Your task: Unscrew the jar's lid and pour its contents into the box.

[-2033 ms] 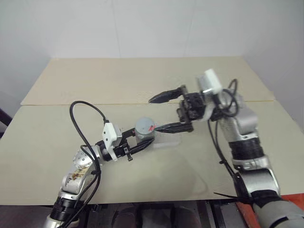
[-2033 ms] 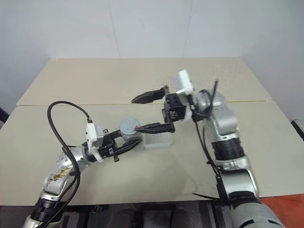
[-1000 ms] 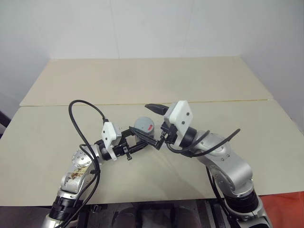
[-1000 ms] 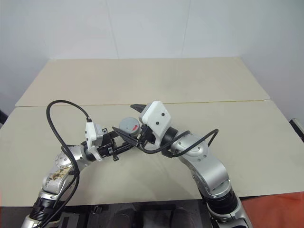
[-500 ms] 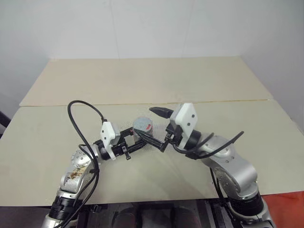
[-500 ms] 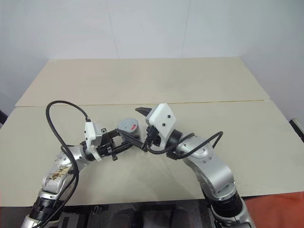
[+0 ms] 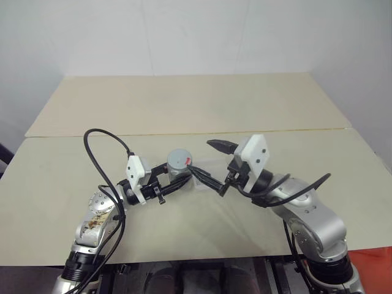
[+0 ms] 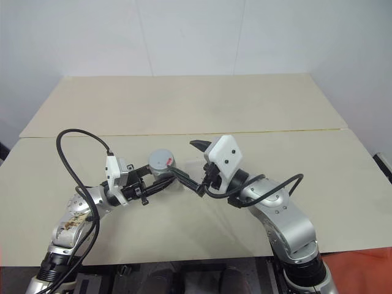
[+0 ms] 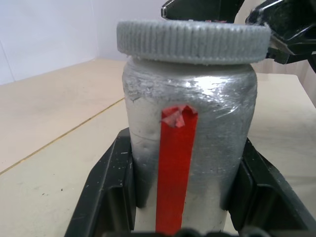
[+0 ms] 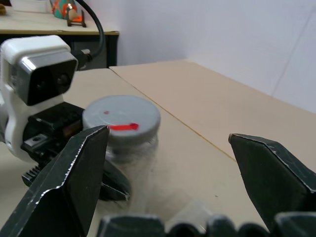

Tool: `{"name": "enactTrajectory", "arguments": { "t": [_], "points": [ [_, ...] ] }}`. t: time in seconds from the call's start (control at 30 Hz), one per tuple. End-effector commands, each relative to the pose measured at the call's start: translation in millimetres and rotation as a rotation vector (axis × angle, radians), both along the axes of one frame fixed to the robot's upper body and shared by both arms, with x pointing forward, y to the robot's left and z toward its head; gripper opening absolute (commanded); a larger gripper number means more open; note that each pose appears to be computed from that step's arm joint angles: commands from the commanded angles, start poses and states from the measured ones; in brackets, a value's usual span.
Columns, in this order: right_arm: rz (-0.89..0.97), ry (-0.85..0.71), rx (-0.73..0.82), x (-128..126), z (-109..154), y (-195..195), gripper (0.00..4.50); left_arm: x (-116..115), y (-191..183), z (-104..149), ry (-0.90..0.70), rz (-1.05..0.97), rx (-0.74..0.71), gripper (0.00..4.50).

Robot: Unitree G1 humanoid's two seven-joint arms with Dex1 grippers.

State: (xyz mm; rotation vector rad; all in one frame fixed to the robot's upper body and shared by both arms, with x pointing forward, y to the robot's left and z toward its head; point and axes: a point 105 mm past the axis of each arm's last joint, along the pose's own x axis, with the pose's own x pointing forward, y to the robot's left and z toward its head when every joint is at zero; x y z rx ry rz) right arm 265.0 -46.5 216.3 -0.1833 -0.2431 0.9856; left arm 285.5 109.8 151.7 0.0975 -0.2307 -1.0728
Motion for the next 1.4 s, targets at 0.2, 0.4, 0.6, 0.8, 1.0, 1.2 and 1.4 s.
{"name": "enactTrajectory", "arguments": {
  "t": [0.2,0.4,0.6,0.8,1.0,1.2,1.4],
  "points": [
    [0.16,-0.08,0.043,-17,21,32,4.47,-4,-8,11,-0.062,-0.031,-0.006,1.96],
    [0.09,-0.1,0.019,8,17,47,4.47,-7,-11,13,-0.066,-0.042,-0.007,1.96],
    [0.068,-0.107,0.019,13,16,45,4.47,-7,-11,14,-0.067,-0.04,-0.01,1.96],
    [0.044,-0.096,0.009,12,11,36,4.47,-6,-7,13,-0.064,-0.029,-0.01,1.96],
    [0.032,-0.07,0.026,8,11,25,4.47,-3,-4,12,-0.062,-0.021,-0.006,1.96],
    [0.014,-0.056,0.019,7,9,15,4.47,-1,-4,11,-0.063,-0.022,-0.003,1.96],
    [0.022,-0.053,0.011,2,7,11,4.47,-1,-3,10,-0.062,-0.023,0.0,1.96]
  ]
}}
